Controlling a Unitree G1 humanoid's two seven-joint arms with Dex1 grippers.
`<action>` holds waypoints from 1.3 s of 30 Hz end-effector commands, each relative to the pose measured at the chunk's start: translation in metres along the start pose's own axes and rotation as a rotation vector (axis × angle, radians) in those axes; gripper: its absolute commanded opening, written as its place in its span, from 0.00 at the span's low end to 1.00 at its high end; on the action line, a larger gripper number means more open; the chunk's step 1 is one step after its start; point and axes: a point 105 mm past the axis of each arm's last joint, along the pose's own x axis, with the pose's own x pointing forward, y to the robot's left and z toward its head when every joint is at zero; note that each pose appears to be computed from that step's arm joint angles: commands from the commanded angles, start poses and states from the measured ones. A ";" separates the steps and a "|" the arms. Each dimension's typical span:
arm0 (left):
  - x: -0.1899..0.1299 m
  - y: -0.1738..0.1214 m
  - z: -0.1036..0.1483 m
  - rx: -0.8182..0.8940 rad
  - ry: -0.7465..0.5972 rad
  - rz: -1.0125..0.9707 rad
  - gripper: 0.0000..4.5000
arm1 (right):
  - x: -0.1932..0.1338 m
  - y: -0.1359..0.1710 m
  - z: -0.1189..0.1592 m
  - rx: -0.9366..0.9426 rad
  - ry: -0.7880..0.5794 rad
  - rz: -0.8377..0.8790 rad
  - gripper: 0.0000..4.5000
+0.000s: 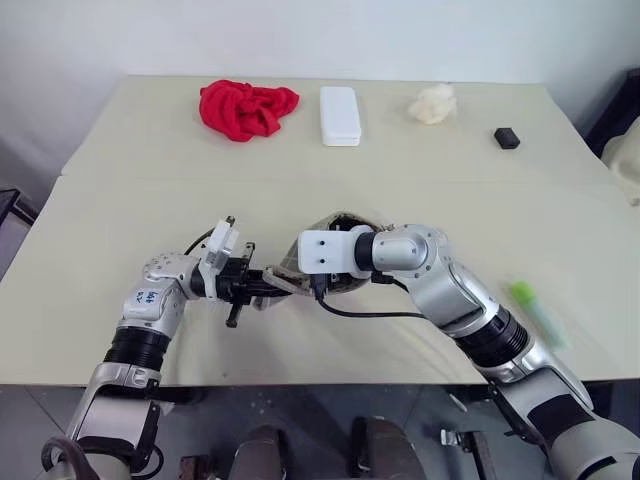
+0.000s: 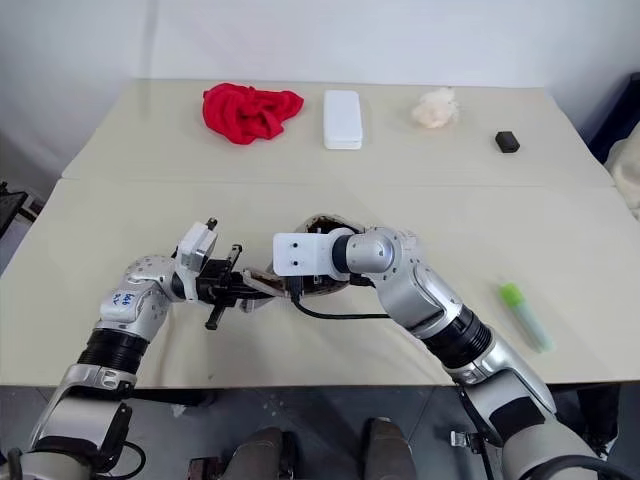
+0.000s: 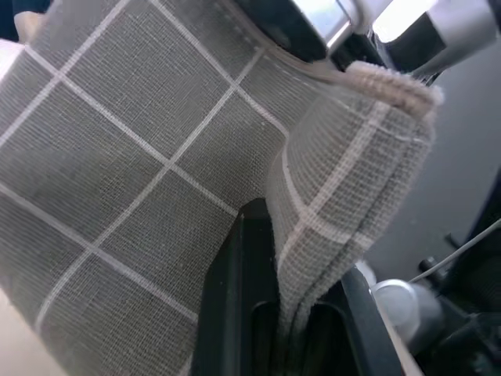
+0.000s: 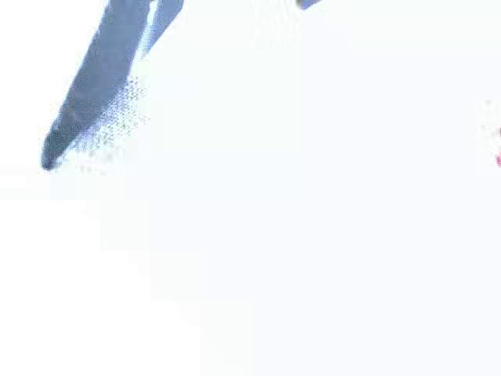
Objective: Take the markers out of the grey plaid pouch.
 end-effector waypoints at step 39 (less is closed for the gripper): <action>-0.033 0.003 0.004 -0.040 -0.017 0.094 0.00 | -0.023 0.018 -0.010 -0.164 0.034 -0.100 0.13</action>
